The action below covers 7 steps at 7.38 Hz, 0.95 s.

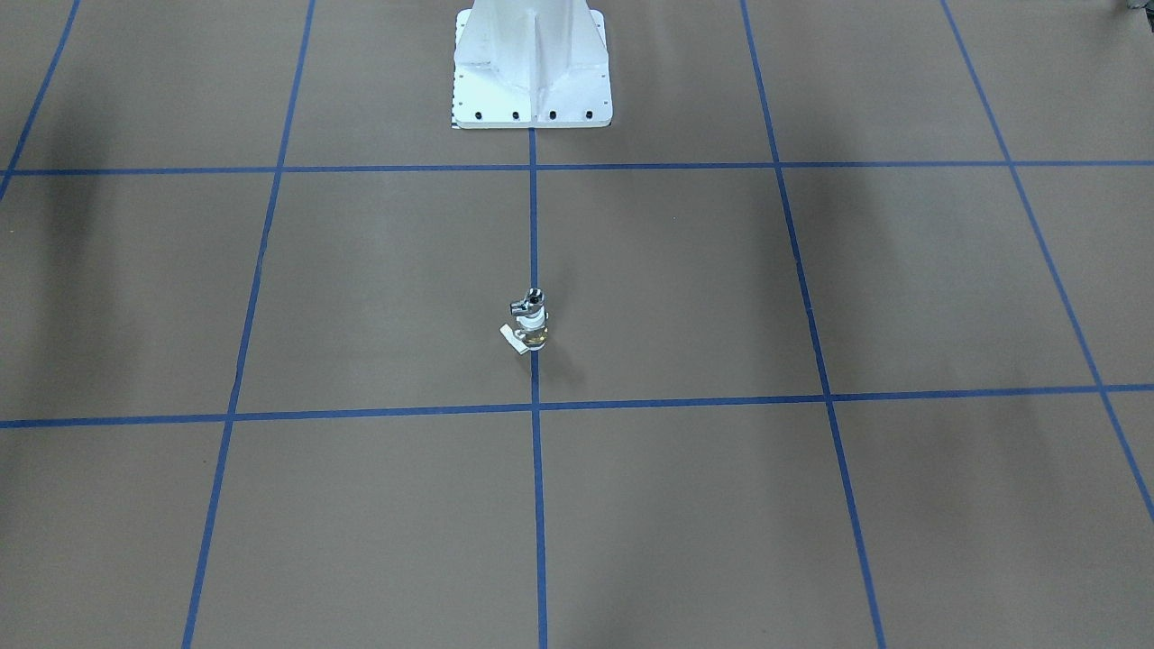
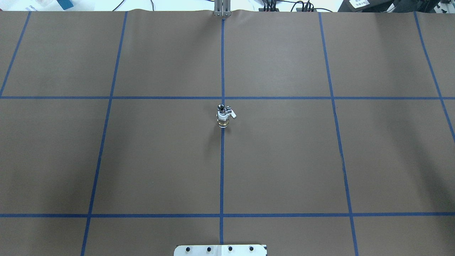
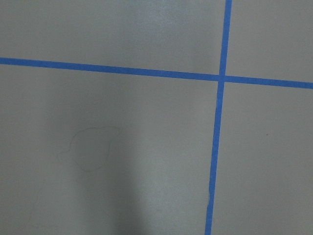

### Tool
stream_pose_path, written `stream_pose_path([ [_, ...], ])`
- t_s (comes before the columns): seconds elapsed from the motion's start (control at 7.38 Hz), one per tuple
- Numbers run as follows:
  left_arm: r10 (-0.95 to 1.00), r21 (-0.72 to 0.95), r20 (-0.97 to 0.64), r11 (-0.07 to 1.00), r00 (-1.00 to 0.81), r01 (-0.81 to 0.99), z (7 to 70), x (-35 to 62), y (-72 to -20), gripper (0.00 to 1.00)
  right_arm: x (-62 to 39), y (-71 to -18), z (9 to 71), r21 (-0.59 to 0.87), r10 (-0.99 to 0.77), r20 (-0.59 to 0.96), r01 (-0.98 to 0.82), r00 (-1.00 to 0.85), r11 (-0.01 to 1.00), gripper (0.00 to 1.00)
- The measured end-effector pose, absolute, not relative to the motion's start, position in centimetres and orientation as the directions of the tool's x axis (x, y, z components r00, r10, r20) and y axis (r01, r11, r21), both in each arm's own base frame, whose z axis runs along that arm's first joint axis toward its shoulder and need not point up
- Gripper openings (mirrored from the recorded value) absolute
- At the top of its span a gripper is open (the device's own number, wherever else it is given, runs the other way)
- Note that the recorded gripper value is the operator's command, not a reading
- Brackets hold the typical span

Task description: Assemble PPR valve and pipe with both arms

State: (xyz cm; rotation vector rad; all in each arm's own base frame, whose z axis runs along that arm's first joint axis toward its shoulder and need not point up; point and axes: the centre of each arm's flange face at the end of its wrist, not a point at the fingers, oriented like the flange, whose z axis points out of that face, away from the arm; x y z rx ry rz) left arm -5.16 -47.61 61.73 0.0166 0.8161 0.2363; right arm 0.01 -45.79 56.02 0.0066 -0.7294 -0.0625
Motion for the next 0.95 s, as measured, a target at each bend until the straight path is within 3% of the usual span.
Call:
stream_pose_path([
  [0.95,0.323,0.254,-0.661,0.946,0.678,-0.203,61.43,-5.86,-47.41,0.99,0.12,-45.36,56.52,0.016,-0.051,0.669,0.055,0.742,0.998,1.00],
])
